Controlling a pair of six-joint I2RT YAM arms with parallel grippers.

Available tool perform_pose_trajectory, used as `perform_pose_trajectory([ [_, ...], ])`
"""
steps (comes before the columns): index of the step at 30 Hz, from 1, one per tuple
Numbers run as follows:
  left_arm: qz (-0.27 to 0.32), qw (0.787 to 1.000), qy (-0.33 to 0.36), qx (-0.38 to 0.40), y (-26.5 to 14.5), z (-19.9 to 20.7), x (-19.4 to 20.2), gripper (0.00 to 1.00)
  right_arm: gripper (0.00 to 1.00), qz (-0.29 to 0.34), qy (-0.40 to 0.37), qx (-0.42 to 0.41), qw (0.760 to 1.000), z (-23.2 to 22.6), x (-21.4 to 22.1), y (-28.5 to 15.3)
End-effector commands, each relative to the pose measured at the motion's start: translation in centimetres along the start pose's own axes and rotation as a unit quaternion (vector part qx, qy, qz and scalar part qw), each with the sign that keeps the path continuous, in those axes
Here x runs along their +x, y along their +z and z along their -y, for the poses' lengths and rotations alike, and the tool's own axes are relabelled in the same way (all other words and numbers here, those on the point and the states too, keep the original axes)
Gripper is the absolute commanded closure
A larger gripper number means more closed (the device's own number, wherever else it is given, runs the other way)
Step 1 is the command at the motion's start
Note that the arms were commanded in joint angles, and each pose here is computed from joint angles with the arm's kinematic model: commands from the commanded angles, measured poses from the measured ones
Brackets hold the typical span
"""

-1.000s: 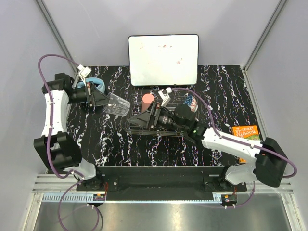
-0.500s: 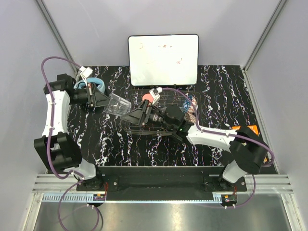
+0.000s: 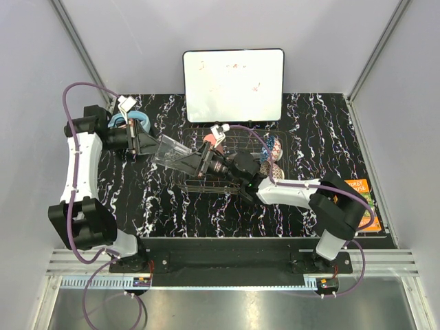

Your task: Load the mixed dishes into the dish rack

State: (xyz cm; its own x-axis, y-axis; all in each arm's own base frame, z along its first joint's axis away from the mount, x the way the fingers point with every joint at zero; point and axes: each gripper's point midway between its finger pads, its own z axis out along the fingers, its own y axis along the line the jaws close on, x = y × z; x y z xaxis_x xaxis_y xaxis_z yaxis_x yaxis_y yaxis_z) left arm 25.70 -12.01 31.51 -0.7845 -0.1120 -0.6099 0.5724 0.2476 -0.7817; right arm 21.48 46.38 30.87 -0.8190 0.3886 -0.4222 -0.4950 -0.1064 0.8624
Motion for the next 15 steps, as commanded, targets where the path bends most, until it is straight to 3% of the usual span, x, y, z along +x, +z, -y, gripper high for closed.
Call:
perform_pose_trajectory([
  [1,0.044,0.991,-0.049,0.117,-0.1,6.0,-0.9,1.0,0.0,0.048,-0.041,-0.066,0.996,-3.1,-2.0,0.4],
  [7,0.04,0.99,-0.056,0.12,0.0,6.0,-0.5,1.0,0.0,0.094,-0.049,-0.073,0.992,-3.3,-3.3,-0.6],
  [15,0.035,0.99,-0.059,0.123,0.2,6.1,-0.2,1.0,0.0,0.09,-0.043,-0.087,0.991,-3.7,-3.4,0.1],
])
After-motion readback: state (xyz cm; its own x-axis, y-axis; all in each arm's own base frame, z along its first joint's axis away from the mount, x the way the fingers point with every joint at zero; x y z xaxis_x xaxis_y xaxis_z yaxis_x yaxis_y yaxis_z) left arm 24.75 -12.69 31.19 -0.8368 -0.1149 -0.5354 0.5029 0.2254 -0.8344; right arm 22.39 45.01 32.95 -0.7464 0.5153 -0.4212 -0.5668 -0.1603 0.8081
